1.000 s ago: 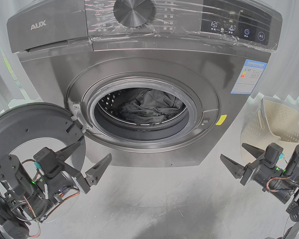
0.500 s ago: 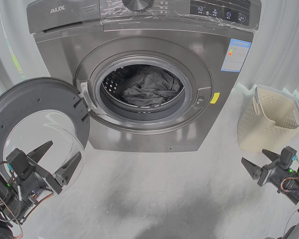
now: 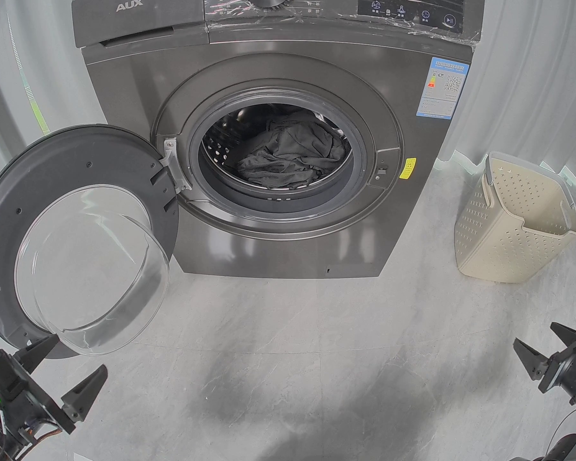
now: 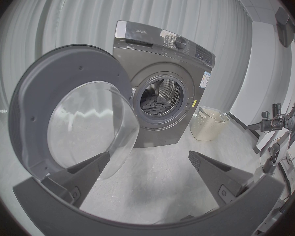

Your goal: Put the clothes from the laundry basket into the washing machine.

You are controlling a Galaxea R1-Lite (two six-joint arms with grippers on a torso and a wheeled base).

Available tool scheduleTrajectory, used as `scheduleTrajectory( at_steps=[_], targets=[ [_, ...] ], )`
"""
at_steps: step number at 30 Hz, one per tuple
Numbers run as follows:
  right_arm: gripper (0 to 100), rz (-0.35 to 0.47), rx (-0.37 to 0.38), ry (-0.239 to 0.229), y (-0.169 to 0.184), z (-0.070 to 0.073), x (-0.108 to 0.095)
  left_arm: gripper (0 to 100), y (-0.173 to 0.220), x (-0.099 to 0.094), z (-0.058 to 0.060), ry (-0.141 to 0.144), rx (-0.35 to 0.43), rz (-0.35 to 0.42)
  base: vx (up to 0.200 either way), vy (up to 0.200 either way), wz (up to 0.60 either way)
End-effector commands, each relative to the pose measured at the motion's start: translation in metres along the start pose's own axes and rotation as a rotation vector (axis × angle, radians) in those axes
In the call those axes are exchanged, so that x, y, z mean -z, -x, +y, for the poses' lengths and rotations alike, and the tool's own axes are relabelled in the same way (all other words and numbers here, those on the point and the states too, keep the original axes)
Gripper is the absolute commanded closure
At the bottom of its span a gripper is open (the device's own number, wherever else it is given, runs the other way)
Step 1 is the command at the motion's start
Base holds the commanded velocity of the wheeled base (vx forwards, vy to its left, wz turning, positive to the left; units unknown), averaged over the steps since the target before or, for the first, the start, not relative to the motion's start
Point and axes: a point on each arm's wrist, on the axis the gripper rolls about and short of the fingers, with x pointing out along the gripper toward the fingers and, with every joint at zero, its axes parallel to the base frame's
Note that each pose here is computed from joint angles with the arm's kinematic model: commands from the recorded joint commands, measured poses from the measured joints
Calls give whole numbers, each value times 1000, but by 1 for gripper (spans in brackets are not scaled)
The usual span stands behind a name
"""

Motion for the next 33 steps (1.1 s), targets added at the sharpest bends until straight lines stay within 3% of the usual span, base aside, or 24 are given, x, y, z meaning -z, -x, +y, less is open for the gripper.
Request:
scheduleTrajectory(
  at_steps=[1,5,10,18,20,21,22,24,29,33],
  targets=[
    [0,-174,120,-24,58,-15,26,0,55,27,7,28,-99,-139,0,0,0],
    [0,-232,133,-27,72,-16,38,0,66,38,4,18,-123,-179,0,0,0],
    [0,-243,153,1,87,-14,63,0,73,50,0,9,-146,-184,0,0,0],
    [0,-253,140,5,89,-13,68,0,78,59,-1,11,-198,-192,0,0,0],
    [0,-245,136,14,89,-13,68,0,79,61,1,-36,-314,-175,0,0,0],
    [0,-241,133,17,89,-13,68,0,79,62,2,-37,-339,-168,0,0,0],
    [0,-240,130,19,89,-13,69,0,79,63,2,-36,-345,-164,0,0,0],
    [0,-220,67,75,88,-11,70,0,79,67,2,-39,-319,-124,0,0,0],
    [0,-227,48,79,88,-11,70,0,78,66,2,-27,-312,-133,0,0,0],
    [0,-232,46,77,88,-11,70,0,78,66,2,-32,-317,-131,0,200,0]
  ],
)
